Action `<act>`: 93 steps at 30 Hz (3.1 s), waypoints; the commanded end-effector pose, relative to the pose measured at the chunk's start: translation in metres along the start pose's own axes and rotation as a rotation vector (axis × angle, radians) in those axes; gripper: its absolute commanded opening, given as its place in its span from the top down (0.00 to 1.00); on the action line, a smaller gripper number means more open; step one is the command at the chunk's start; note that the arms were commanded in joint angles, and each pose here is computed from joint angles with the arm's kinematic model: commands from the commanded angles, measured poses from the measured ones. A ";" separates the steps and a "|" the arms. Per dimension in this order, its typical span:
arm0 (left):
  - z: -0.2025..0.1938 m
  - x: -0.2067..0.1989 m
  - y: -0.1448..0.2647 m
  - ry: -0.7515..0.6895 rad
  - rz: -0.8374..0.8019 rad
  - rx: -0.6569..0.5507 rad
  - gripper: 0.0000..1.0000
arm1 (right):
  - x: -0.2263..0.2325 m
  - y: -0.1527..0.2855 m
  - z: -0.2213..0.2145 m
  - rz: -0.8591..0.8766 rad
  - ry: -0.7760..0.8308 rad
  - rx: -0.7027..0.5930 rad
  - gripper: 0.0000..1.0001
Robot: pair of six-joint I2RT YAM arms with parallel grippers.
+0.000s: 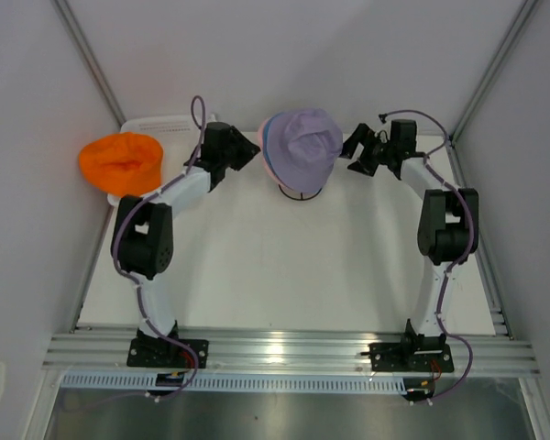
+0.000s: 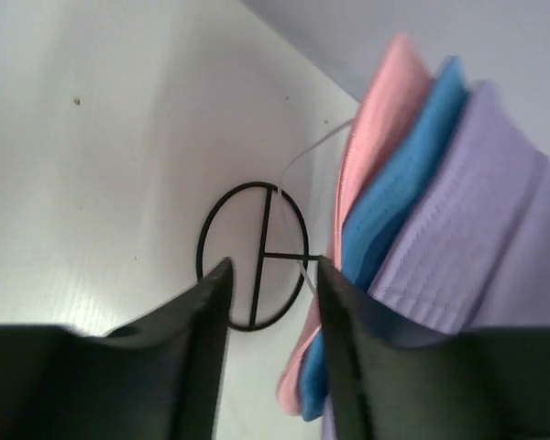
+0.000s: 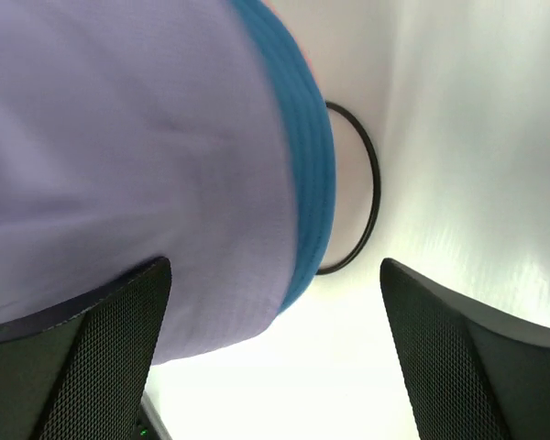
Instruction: Stack the hats
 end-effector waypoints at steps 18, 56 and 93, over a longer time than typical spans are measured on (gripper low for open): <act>0.144 -0.007 0.252 -0.356 0.195 -0.383 0.02 | 0.190 0.212 0.021 -0.052 0.436 -0.426 0.00; 0.038 -0.073 0.028 -0.151 -0.514 0.013 0.24 | 0.203 0.161 -0.025 -0.075 0.594 -0.291 0.00; 0.004 -0.025 -0.018 0.106 -0.272 0.104 0.99 | 0.192 0.155 -0.028 -0.092 0.580 -0.284 0.00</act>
Point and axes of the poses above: each gripper's point midway between its finger pads, its own y axis back along the fingers, its own x axis along the line the jaws close on, z = x × y, the point moved 6 cm from there along y, back along the fingers, and after that the axes turned 10 degrees about -y, right-handed, at the moved point
